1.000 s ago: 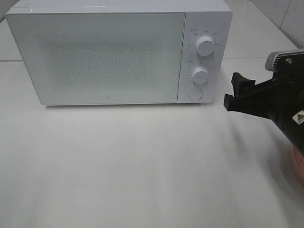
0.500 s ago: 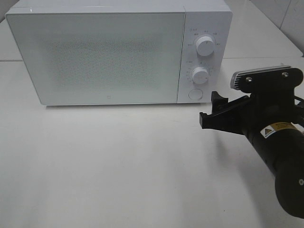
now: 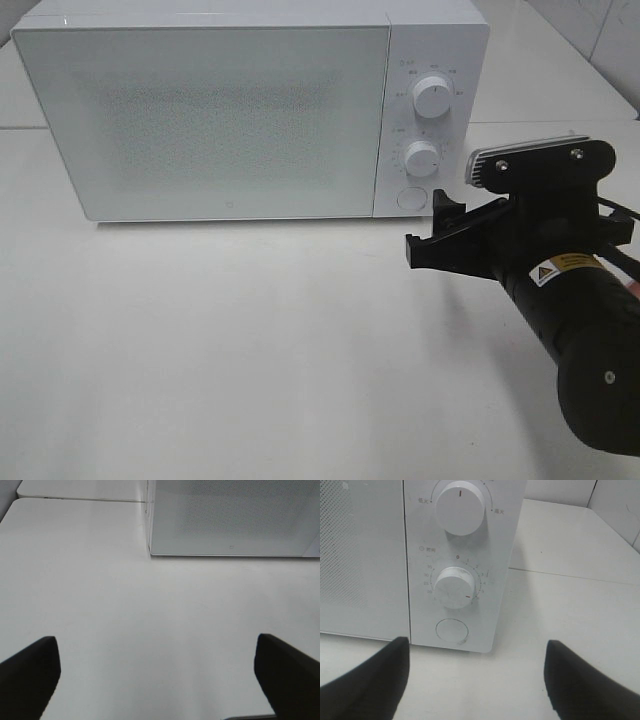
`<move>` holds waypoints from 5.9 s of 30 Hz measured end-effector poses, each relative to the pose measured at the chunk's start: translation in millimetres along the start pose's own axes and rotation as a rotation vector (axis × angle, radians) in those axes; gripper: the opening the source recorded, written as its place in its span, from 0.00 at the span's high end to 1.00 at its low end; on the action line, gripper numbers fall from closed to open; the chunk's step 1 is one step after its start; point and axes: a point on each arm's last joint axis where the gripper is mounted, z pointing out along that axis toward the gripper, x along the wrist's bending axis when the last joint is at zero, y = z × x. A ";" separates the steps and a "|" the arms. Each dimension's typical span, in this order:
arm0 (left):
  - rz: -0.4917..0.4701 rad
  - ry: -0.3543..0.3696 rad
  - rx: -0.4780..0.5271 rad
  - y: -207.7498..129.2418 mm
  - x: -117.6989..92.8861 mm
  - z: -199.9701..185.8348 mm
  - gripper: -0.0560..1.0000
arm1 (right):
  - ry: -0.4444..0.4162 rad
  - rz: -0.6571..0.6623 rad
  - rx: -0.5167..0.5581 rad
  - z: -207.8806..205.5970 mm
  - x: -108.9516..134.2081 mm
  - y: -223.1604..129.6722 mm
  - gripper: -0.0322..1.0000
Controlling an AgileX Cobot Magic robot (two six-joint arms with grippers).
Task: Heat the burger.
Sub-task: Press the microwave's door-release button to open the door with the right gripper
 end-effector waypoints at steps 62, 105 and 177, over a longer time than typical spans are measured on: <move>0.000 0.000 0.000 0.0 0.0 0.0 0.02 | -0.098 1.575 0.189 62.1 15.8 -15.0 0.96; 0.000 0.000 0.000 0.0 0.0 0.0 0.02 | -0.165 1.630 0.187 127.3 23.0 -27.5 0.96; 0.000 0.000 0.000 0.0 0.0 0.0 0.02 | -0.187 1.618 0.121 155.0 34.5 -34.8 0.96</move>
